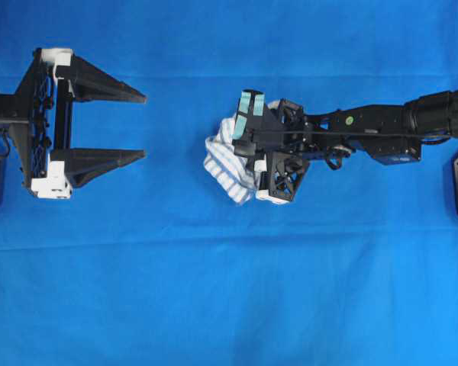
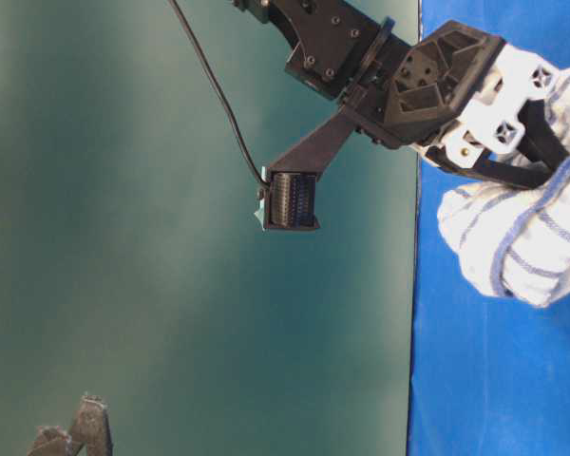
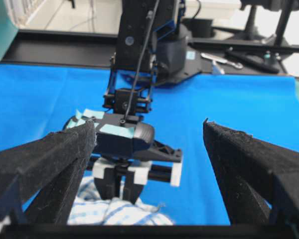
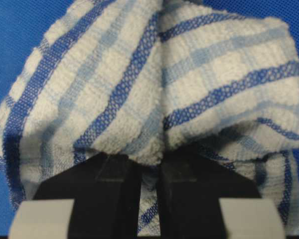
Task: Hand over the towel.
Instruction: 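Lower the towel to the table center with the right gripper, then open the right gripper and withdraw it to the right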
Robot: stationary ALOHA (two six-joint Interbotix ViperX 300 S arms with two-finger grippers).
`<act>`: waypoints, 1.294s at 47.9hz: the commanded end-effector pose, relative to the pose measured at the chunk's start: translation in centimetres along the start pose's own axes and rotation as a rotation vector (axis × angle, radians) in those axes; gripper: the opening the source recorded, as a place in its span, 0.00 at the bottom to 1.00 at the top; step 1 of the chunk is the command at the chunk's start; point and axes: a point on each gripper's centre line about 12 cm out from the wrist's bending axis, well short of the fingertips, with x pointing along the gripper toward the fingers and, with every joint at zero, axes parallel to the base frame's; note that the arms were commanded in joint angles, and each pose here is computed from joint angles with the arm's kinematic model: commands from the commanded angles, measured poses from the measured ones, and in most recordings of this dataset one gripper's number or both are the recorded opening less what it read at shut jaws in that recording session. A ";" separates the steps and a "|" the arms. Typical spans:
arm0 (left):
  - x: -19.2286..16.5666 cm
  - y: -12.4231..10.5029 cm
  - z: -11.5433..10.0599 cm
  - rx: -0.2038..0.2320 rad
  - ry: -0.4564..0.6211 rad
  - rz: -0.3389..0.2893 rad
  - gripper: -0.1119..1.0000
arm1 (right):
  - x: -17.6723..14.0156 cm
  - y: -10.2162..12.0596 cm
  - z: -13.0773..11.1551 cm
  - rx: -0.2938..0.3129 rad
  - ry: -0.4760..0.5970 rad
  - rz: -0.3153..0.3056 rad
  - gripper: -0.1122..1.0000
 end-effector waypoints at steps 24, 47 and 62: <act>0.1 0.0 0.7 -0.002 -0.021 0.000 0.93 | -3.2 0.1 2.0 0.011 -0.049 0.006 0.66; 0.1 0.0 0.7 0.000 -0.021 0.000 0.93 | -20.1 0.6 4.6 -0.015 -0.540 0.033 0.72; 0.1 0.0 0.7 0.000 -0.021 0.000 0.93 | -25.8 0.4 1.3 -0.013 -0.805 0.046 0.71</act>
